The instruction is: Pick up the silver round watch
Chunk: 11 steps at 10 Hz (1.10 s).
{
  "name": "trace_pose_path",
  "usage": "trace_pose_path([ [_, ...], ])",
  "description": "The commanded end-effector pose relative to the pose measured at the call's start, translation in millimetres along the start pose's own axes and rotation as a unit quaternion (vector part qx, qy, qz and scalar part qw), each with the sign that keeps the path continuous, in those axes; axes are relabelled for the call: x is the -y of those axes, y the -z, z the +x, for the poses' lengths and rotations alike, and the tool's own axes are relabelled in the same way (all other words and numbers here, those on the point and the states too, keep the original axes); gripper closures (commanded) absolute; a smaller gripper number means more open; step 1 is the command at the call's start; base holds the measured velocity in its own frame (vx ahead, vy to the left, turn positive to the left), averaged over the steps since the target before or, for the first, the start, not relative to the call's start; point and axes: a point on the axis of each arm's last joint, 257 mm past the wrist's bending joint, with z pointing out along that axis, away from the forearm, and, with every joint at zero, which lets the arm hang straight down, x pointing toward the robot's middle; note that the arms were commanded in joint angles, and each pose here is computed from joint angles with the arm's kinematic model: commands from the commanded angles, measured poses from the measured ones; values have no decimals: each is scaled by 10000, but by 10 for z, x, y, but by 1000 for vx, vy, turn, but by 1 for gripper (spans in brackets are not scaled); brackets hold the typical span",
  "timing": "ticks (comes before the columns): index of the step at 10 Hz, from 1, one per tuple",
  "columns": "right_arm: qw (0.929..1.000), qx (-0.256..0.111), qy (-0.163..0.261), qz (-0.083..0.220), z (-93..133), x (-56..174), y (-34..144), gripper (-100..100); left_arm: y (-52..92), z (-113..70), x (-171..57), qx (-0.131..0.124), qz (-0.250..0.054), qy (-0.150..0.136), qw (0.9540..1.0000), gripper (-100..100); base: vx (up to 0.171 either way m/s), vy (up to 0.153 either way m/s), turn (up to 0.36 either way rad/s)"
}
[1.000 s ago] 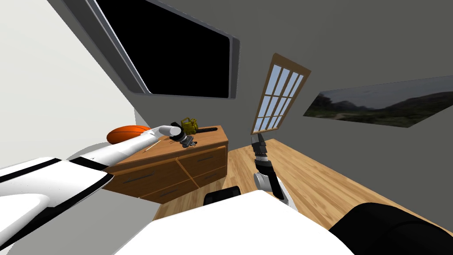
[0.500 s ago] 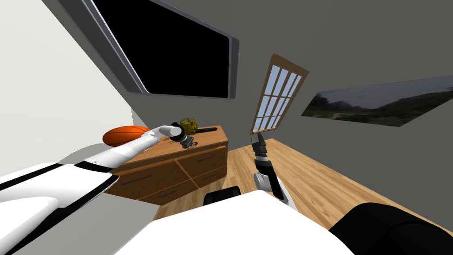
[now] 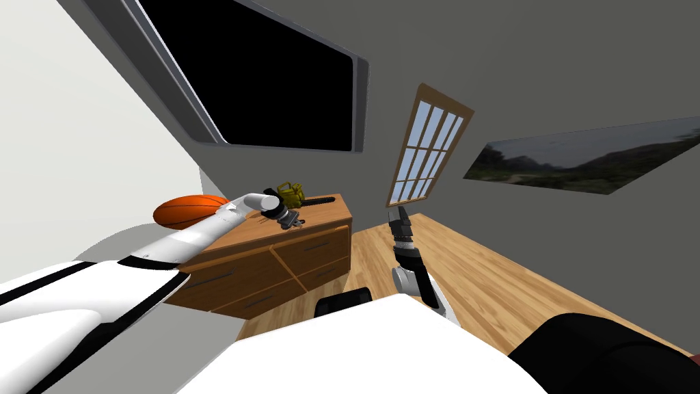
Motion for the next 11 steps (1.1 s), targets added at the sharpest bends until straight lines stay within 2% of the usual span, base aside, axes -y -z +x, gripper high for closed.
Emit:
trace_pose_path([
  [1,10000,0,0,0,0,0,0,0,55,-13,21,-7,54,43,10000,100,0,7,-15],
  [2,10000,0,0,0,0,0,0,0,38,-16,-59,34,-38,34,10000,100,2,8,-20],
  [3,10000,0,0,0,0,0,0,0,93,-30,-1,13,60,82,9999,100,0,7,-13],
  [4,10000,0,0,0,0,0,0,0,77,-40,-84,60,-32,85,9999,100,3,9,-26],
  [5,10000,0,0,0,0,0,0,0,133,-58,-29,39,66,135,9999,100,0,6,-18],
  [6,10000,0,0,0,0,0,0,0,117,-74,-117,91,-28,150,9998,100,1,8,-27],
  [7,10000,0,0,0,0,0,0,0,174,-95,-63,71,72,204,9997,100,-1,6,-11],
  [8,10000,0,0,0,0,0,0,0,160,-117,-154,127,-22,232,9996,100,2,7,-27],
  [9,10000,0,0,0,0,0,0,0,217,-141,-104,108,77,288,9995,100,-1,6,-14],
  [10,10000,0,0,0,0,0,0,0,183,-118,-116,109,39,256,9996,100,0,0,0],
  [11,10000,0,0,0,0,0,0,0,193,-124,-115,112,40,263,9996,0,0,0,0],
])
